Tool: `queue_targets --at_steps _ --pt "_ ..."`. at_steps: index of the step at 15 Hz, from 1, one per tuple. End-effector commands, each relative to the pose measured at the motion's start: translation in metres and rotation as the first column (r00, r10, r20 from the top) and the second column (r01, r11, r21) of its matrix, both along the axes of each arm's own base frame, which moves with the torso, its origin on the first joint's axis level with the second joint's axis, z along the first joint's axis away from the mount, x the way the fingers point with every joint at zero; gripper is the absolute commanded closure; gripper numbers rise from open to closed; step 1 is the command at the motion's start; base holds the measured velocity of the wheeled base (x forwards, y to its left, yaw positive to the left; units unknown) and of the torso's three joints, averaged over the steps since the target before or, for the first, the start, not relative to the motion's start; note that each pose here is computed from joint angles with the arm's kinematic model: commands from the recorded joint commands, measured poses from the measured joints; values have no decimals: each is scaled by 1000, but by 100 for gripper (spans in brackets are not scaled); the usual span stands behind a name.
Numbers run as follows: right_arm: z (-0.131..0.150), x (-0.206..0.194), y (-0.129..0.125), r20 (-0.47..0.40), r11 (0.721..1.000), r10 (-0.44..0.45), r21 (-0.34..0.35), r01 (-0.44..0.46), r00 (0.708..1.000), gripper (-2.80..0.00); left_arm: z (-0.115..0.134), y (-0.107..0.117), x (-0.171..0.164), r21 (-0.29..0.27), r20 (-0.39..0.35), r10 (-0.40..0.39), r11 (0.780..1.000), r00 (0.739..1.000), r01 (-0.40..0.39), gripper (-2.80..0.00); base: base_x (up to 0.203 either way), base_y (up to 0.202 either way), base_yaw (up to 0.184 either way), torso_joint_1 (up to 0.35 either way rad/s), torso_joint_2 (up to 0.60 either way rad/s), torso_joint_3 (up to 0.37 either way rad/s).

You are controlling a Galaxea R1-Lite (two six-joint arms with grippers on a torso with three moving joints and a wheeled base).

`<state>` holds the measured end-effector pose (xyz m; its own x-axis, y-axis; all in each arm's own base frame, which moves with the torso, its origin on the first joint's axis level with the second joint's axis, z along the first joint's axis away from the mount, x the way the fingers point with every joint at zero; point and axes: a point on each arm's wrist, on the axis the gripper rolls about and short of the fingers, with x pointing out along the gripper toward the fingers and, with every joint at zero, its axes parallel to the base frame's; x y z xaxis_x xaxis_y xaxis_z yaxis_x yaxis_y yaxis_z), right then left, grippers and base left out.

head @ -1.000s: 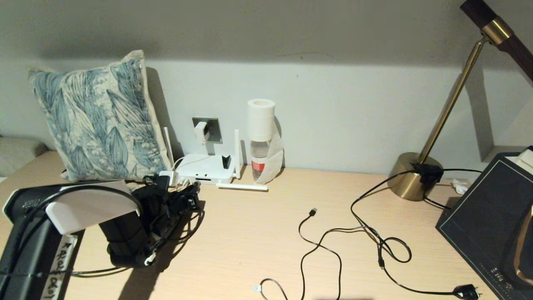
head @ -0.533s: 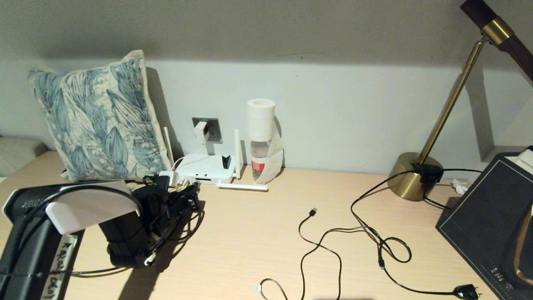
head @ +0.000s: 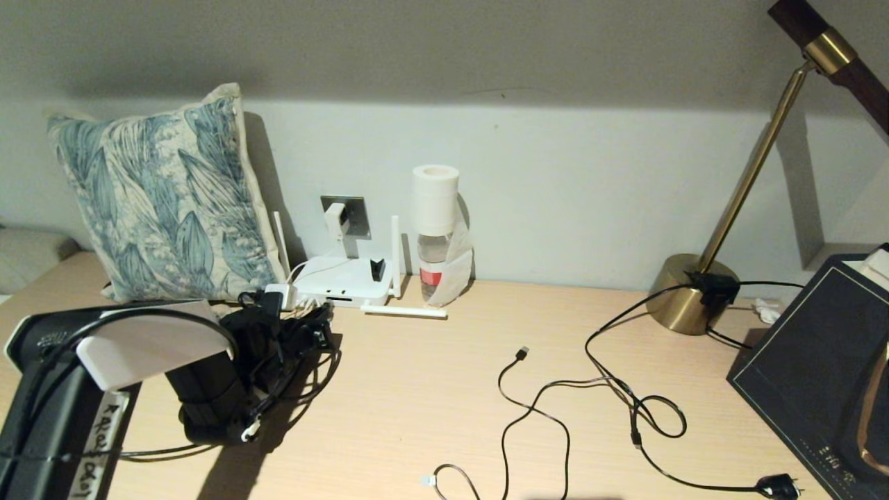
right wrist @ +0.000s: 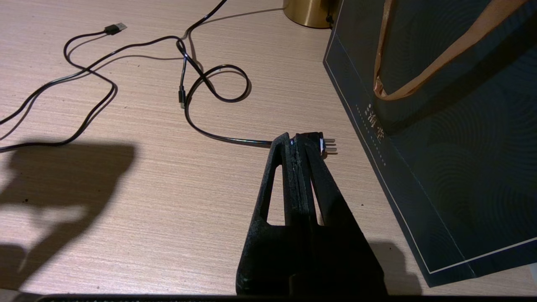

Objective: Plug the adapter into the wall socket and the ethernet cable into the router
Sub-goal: Plug cable into router interface

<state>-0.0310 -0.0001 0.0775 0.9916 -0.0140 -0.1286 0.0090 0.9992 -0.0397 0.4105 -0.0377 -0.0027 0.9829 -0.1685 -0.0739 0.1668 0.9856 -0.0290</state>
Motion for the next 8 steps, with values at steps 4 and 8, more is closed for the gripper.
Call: queue_targets --at_steps 4,8 --pt "0 0 0 -2 1000 0 0 0 1000 0 0 0 1 -3 10 -1 1000 1000 1 0 0 0 0 0 0 0" --pt "0 0 0 -1 1000 0 -1 0 1000 0 -3 0 2 0 4 -1 1000 1000 1 0 0 0 0 0 0 0"
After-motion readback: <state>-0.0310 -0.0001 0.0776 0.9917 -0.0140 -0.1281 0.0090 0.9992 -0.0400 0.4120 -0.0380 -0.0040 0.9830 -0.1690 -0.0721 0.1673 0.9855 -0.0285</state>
